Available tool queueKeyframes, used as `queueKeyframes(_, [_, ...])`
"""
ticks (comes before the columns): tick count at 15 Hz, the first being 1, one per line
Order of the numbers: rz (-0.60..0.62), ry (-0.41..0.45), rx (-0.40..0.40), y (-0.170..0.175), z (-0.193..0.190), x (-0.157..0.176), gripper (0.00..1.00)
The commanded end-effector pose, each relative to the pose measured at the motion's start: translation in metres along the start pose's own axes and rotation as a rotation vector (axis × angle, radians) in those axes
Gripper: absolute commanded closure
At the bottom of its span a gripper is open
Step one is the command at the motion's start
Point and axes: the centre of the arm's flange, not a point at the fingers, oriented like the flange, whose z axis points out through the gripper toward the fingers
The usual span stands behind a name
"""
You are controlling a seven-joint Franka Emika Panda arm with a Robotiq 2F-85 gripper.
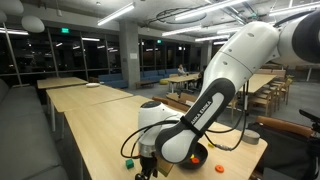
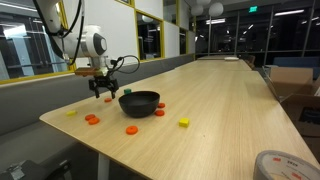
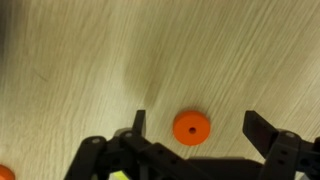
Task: Put some of the discs on the table in the bowl
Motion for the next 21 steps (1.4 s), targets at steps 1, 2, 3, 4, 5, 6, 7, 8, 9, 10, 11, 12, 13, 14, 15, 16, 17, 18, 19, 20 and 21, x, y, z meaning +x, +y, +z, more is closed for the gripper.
queueKeyframes(1, [0.004, 0.035, 0.002, 0.000, 0.000, 0.019, 0.00])
queueKeyframes(2, [0.007, 0.035, 0.004, 0.001, 0.001, 0.021, 0.00])
queueKeyframes(3, [0.009, 0.034, 0.007, 0.001, 0.002, 0.023, 0.00])
queueKeyframes(4, [0.011, 0.032, 0.009, 0.001, 0.003, 0.024, 0.00])
queueKeyframes(5, [0.013, 0.027, 0.010, 0.001, 0.005, 0.025, 0.00])
queueKeyframes(6, [0.013, 0.024, 0.010, 0.001, 0.007, 0.026, 0.00])
queueKeyframes(7, [0.012, 0.021, 0.009, 0.001, 0.009, 0.026, 0.00])
queueKeyframes(8, [0.012, 0.018, 0.009, 0.001, 0.011, 0.025, 0.00])
queueKeyframes(9, [0.013, 0.014, 0.010, 0.001, 0.013, 0.025, 0.00])
queueKeyframes(10, [0.015, 0.010, 0.012, 0.002, 0.015, 0.025, 0.00])
queueKeyframes(11, [0.016, 0.006, 0.013, 0.002, 0.017, 0.026, 0.00])
queueKeyframes(12, [0.017, 0.005, 0.014, 0.002, 0.018, 0.025, 0.00])
queueKeyframes(13, [0.019, 0.003, 0.015, 0.002, 0.019, 0.025, 0.00])
queueKeyframes(14, [0.019, 0.002, 0.014, 0.002, 0.019, 0.025, 0.00])
queueKeyframes(15, [0.019, 0.002, 0.013, 0.002, 0.020, 0.025, 0.00])
queueKeyframes(16, [0.019, 0.004, 0.011, 0.002, 0.019, 0.025, 0.00])
queueKeyframes(17, [0.019, 0.005, 0.010, 0.002, 0.018, 0.026, 0.00])
queueKeyframes(18, [0.019, 0.008, 0.009, 0.002, 0.017, 0.026, 0.00])
queueKeyframes(19, [0.019, 0.010, 0.008, 0.002, 0.016, 0.026, 0.00])
queueKeyframes(20, [0.018, 0.012, 0.006, 0.002, 0.015, 0.026, 0.00])
queueKeyframes(21, [0.017, 0.013, 0.004, 0.002, 0.015, 0.026, 0.00])
